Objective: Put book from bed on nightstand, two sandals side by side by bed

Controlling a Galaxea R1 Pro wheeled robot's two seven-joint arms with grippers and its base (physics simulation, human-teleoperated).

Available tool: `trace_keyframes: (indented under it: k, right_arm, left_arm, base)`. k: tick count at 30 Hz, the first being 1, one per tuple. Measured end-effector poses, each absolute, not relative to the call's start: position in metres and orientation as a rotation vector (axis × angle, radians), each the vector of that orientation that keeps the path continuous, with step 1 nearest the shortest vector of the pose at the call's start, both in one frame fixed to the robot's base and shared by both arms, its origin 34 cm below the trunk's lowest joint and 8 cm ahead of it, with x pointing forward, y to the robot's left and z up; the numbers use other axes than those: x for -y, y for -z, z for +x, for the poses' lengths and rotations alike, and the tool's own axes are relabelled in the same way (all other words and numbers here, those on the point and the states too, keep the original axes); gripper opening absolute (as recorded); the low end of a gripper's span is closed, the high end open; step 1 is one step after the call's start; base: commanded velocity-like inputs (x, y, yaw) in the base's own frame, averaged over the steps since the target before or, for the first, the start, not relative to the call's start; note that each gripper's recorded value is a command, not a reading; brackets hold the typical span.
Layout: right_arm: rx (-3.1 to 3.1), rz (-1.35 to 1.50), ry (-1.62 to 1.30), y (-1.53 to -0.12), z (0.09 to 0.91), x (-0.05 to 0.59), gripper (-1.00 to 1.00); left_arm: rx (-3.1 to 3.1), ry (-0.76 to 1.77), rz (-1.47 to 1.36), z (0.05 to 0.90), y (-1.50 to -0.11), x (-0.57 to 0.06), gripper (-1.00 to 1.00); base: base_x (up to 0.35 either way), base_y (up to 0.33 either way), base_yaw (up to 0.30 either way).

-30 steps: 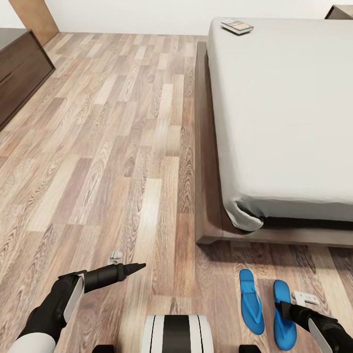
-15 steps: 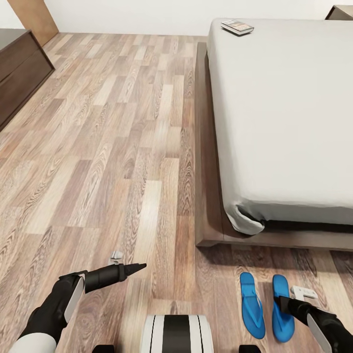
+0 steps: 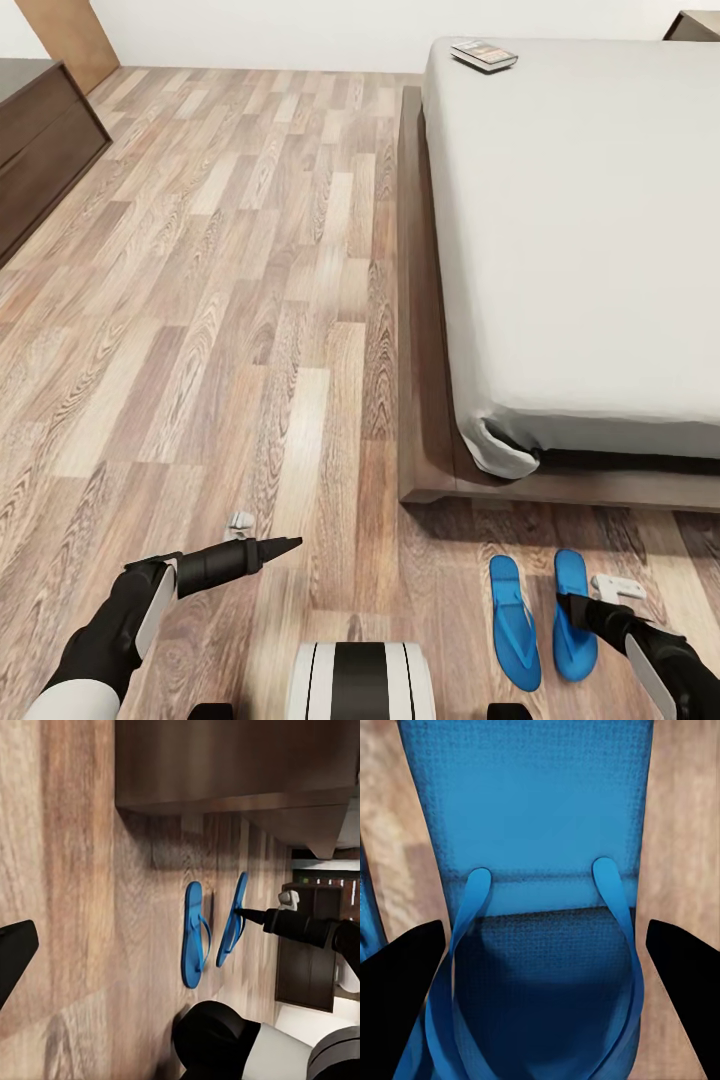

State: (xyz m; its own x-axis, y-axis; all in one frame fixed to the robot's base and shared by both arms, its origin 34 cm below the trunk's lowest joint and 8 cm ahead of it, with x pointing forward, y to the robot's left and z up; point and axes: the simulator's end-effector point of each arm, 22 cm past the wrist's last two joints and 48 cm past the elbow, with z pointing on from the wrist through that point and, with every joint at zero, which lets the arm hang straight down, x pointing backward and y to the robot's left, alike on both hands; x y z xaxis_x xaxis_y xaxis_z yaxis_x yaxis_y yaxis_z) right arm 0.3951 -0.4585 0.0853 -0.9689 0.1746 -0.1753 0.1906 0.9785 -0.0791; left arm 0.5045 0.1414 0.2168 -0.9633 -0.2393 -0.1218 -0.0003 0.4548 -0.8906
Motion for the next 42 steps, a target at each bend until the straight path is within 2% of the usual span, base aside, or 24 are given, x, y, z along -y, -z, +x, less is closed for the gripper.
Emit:
trace_keyframes:
  k: [30,42]
  right_arm:
    - [-3.056,0.268,0.163,-0.051,0.352,0.458,-1.0]
    - [-2.979,0.234,0.129,-0.058,0.388,0.453,-1.0]
  left_arm:
    - [-2.559,1.546,-0.298,0.471,-0.17,-0.14,1.0]
    - [-2.558,1.555,-0.309,0.469,-0.17,-0.139,1.0]
  base:
    - [0.0,0.0,0.0]
    - [0.0,0.0,0.0]
